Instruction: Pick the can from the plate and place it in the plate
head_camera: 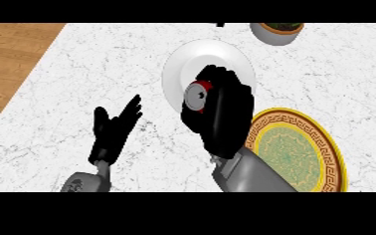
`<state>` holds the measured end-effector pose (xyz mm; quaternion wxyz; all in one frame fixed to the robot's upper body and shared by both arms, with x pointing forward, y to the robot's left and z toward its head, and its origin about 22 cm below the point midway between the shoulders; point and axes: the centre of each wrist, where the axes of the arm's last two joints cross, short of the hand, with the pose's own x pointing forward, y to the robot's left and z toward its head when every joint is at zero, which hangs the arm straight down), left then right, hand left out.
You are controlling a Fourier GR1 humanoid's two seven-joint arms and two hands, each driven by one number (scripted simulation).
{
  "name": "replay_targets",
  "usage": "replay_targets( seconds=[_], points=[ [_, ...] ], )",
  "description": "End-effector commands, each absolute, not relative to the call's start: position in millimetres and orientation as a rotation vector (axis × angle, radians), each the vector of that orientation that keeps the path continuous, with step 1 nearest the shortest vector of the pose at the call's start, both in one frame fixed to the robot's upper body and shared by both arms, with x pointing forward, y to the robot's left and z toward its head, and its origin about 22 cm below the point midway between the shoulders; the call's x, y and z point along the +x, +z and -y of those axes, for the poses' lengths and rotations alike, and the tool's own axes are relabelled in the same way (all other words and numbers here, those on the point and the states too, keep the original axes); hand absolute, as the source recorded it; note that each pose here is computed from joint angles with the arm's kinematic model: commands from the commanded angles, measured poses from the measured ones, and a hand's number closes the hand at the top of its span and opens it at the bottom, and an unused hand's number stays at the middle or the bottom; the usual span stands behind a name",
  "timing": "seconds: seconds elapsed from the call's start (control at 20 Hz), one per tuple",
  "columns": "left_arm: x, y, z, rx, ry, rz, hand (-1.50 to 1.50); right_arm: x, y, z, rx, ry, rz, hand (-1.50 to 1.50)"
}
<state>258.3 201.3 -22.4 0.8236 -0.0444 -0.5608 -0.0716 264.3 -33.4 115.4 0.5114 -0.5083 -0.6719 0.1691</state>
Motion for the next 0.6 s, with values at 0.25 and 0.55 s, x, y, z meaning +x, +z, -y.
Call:
replay_targets(
  seconds=[0.25,0.55],
  points=[
    [261.0,-22.9,-209.9,-0.066,-0.119,1.206,0.00,286.8,104.1,27.8,-1.252,0.051,1.577,1.50],
    [250.9,-31.0,-213.9,-0.047,-0.089,1.196,0.00,312.5,91.0,42.2,-1.365,-0.051,1.569,1.50]
  ],
)
